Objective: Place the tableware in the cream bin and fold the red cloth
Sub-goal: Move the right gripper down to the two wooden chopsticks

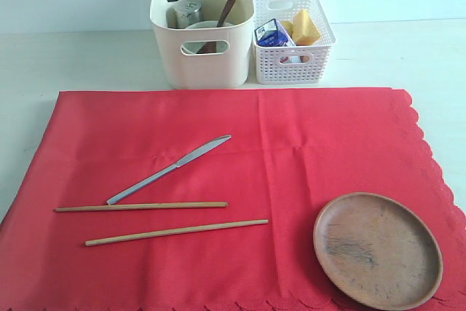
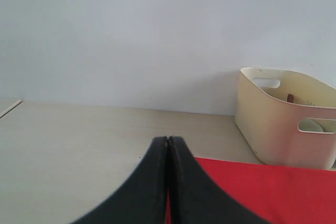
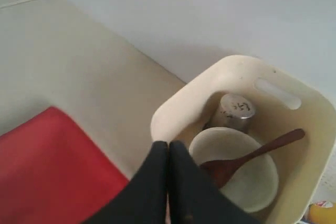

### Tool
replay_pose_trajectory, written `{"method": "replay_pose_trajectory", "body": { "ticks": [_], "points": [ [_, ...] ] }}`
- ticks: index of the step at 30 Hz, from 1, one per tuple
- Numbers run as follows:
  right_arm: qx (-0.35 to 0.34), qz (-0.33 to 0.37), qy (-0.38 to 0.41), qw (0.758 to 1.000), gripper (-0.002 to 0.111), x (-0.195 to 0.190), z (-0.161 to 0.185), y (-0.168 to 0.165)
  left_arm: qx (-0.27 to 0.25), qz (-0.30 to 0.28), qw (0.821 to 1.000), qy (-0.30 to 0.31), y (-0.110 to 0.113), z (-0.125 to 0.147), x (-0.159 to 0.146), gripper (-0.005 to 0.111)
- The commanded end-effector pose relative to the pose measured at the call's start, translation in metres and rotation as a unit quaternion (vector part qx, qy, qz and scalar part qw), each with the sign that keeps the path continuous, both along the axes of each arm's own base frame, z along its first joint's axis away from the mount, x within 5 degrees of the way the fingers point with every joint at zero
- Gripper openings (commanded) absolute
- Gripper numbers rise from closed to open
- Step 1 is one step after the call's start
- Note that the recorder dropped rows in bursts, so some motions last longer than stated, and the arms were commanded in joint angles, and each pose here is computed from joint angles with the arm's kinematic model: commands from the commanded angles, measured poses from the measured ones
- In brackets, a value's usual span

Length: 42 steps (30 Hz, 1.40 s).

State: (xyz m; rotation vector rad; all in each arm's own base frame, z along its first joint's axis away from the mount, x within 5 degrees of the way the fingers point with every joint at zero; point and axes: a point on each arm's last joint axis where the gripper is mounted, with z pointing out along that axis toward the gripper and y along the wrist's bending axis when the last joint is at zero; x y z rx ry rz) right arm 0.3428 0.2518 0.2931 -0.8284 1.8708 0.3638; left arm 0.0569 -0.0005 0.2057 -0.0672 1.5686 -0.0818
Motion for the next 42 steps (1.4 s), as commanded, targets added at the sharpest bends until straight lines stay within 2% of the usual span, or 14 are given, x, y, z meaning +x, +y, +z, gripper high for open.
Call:
{"method": "replay_pose_trajectory", "body": {
  "ticks": [1,10,18,20,23,26,30,35,42],
  "points": [
    [-0.048,0.062,0.029,0.997,0.000,-0.016,0.007,-0.002,-0.002,0.000,1.000,-0.003,0.000,0.000,0.000,0.002],
    [-0.144,0.205,0.127,0.960,0.000,-0.052,-0.020,0.017,-0.002,0.000,1.000,-0.003,0.000,0.000,0.000,0.002],
    [-0.207,0.309,0.148,0.916,0.001,-0.080,-0.061,0.054,-0.002,0.000,1.000,-0.003,0.000,0.000,0.000,0.002],
    [-0.239,0.329,0.138,0.903,0.008,-0.086,-0.072,0.062,-0.002,0.000,1.000,-0.003,0.000,0.000,0.000,0.002],
    [-0.284,0.348,0.132,0.883,0.025,-0.093,-0.090,0.070,-0.002,0.000,1.000,-0.003,0.000,0.000,0.000,0.002],
    [-0.296,0.357,0.148,0.873,0.045,-0.100,-0.107,0.078,-0.002,0.000,1.000,-0.003,0.000,0.000,0.000,0.002],
    [-0.307,0.366,0.171,0.862,0.063,-0.103,-0.125,0.082,-0.002,0.000,1.000,-0.003,0.000,0.000,0.000,0.002],
    [-0.310,0.350,0.199,0.861,0.072,-0.101,-0.143,0.084,-0.002,0.000,1.000,-0.003,0.000,0.000,0.000,0.002],
    [-0.319,0.349,0.212,0.855,0.073,-0.100,-0.162,0.085,-0.002,0.000,1.000,-0.003,0.000,0.000,0.000,0.002]
  ]
}}
